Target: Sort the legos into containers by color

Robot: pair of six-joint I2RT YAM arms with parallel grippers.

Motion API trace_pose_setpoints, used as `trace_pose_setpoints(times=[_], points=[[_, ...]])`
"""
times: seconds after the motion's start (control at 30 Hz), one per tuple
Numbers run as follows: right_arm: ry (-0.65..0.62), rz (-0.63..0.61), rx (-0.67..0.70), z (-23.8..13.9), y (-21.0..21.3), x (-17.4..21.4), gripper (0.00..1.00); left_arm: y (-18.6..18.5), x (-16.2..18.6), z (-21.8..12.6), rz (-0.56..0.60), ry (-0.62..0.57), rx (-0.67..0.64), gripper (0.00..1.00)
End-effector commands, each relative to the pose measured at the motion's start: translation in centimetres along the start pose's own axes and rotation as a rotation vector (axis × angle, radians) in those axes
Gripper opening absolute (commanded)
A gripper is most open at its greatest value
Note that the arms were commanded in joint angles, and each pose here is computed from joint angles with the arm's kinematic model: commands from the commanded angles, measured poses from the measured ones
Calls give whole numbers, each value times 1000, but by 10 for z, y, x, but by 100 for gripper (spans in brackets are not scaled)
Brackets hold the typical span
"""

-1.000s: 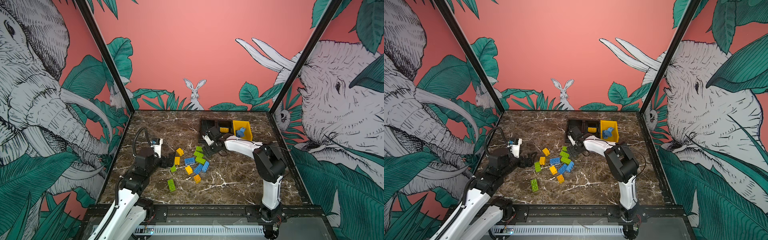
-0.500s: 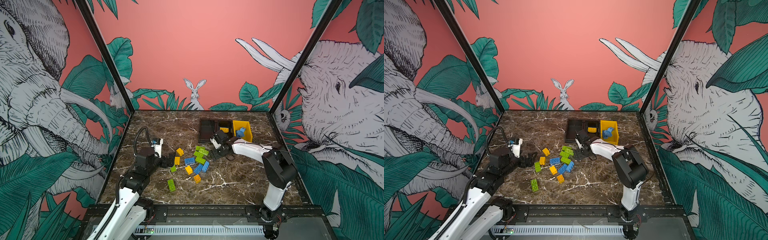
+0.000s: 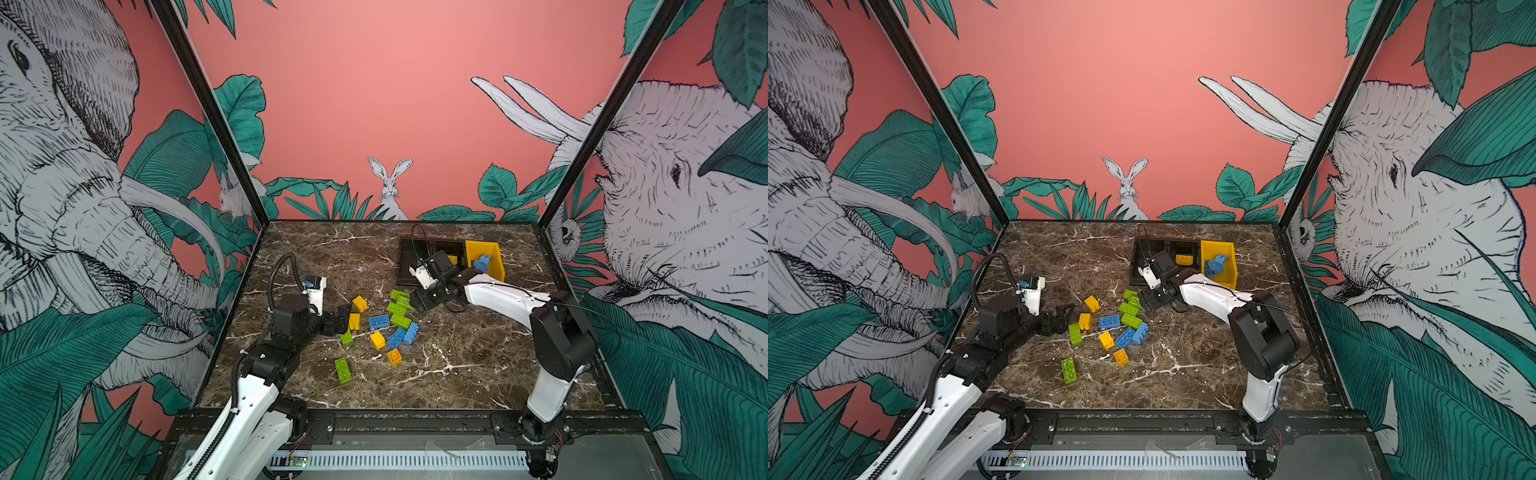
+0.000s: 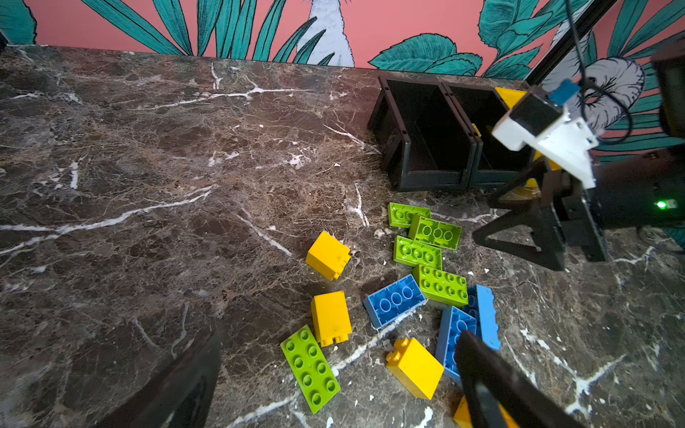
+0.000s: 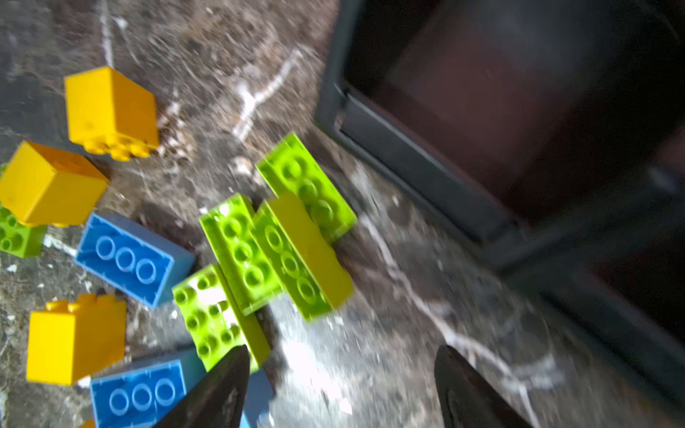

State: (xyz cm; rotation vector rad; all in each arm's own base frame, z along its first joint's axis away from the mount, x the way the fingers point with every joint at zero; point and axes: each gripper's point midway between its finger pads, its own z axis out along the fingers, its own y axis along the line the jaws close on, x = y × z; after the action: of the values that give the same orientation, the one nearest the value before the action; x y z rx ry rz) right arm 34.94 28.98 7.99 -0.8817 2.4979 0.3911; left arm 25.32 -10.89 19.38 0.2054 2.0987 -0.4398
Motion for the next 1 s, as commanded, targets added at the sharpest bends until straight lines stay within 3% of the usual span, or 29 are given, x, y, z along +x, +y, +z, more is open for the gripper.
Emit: trace_pose_setpoints(times=[0.0,0.53,0.97], points=[[25,-113,-8,11,8,-10,77,0,-1,-5,5,-13,-2,99],[82,-109,-57,45,13,-3,70,3,1,-10,19,-19,-24,99],[54,-24,-56,37,8,7,45,3,-1,-9,19,-20,-20,99]])
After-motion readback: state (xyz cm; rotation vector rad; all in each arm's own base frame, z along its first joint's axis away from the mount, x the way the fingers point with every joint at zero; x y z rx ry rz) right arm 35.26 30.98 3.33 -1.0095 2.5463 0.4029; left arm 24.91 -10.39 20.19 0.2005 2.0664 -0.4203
